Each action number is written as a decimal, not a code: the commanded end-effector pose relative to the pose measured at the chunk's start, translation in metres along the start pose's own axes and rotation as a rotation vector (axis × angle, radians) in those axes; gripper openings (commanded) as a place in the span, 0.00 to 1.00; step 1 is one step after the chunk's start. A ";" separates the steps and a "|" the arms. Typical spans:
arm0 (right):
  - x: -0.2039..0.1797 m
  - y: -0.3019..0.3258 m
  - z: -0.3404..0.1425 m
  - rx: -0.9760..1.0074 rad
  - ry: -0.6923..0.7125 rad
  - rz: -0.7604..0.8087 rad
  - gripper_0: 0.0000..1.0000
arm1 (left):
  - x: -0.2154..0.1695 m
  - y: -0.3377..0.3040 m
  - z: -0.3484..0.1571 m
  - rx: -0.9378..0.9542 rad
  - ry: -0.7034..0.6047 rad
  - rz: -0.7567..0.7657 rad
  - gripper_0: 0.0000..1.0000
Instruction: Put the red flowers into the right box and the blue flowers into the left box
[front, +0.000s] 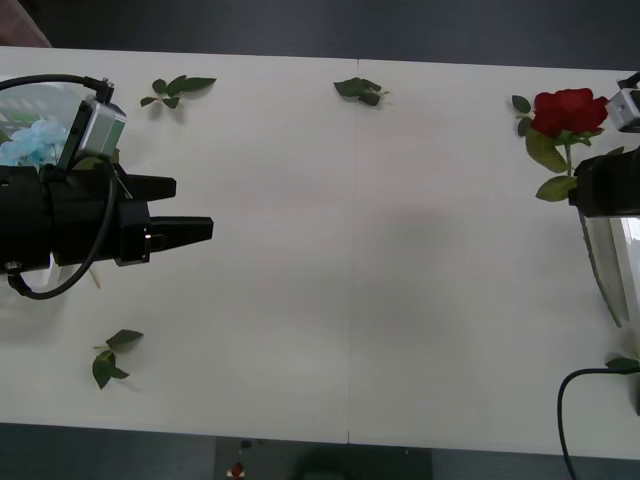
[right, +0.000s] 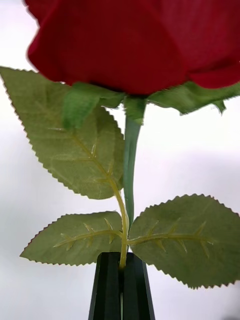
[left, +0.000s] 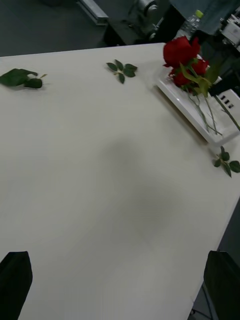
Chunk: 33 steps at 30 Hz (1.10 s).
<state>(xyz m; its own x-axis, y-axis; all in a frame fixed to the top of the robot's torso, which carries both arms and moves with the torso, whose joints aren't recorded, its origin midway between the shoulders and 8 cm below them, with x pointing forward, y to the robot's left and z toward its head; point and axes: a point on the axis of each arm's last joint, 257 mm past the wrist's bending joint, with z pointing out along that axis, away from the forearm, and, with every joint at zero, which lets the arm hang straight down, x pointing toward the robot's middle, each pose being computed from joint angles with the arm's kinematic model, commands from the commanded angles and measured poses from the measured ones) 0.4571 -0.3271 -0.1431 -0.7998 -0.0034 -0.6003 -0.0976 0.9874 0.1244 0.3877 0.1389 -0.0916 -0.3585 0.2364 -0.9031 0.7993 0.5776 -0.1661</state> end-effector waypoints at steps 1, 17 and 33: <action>-0.010 -0.034 -0.030 0.106 -0.045 0.100 0.00 | -0.019 -0.024 0.003 0.069 -0.013 0.127 1.00; -0.007 -0.139 -0.070 0.280 -0.124 0.343 0.00 | -0.014 -0.032 0.003 0.109 0.050 0.323 1.00; -0.014 -0.254 -0.068 0.416 -0.131 0.306 0.00 | -0.011 -0.033 0.004 0.112 0.057 0.322 1.00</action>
<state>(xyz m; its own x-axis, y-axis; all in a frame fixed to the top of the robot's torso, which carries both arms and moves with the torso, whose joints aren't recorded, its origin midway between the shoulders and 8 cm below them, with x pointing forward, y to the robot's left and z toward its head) 0.4531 -0.5589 -0.1318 -0.6702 0.3646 -0.6464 0.4131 0.9069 0.0833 0.3702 0.1152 -0.0840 -0.1727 0.4053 -0.8977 0.9113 0.4115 0.0105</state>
